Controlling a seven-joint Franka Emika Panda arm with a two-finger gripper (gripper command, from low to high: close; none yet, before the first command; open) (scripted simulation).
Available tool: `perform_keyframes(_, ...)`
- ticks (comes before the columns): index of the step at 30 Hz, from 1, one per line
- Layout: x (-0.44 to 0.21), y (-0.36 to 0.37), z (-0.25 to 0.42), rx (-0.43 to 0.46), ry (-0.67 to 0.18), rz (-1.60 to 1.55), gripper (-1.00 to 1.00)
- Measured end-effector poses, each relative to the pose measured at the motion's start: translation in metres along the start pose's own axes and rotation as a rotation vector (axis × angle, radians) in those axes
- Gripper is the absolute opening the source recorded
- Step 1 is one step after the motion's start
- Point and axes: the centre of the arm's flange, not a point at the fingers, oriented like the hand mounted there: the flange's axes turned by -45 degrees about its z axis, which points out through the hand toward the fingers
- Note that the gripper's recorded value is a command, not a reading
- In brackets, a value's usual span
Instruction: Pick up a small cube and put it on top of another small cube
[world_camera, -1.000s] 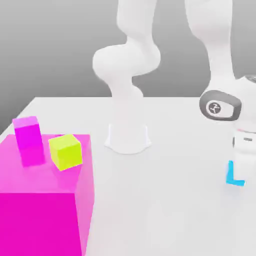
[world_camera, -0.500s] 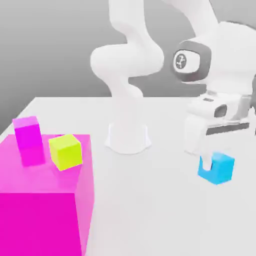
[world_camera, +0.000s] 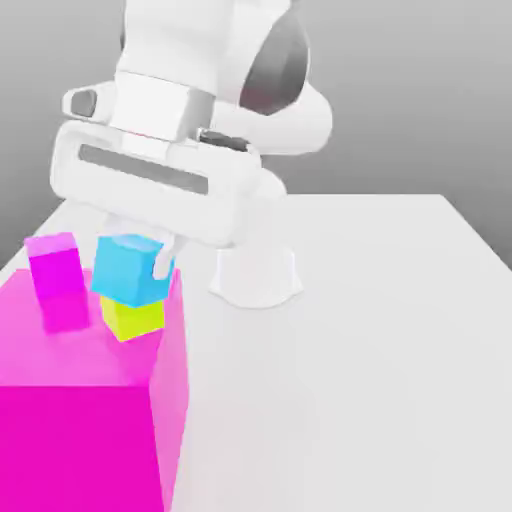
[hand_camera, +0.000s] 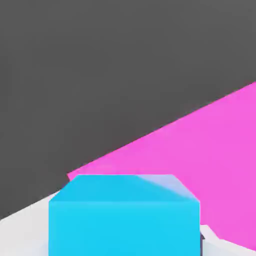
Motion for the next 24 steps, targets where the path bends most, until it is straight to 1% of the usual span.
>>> perform_keyframes(6,0.024,0.121,0.03,-0.073,-0.028,0.421,-1.0)
perform_keyframes(13,0.004,0.255,0.089,-0.182,-0.09,0.895,-1.0)
perform_keyframes(15,-0.017,0.268,0.114,-0.186,-0.154,0.983,-1.0)
perform_keyframes(18,-0.057,0.249,0.154,-0.157,-0.296,1.041,-1.0)
perform_keyframes(20,-0.069,0.243,0.176,-0.15,-0.328,1.05,-1.0)
perform_keyframes(23,-0.084,0.245,0.208,-0.151,-0.335,1.063,-1.0)
perform_keyframes(24,-0.088,0.244,0.217,-0.151,-0.336,1.063,1.0)
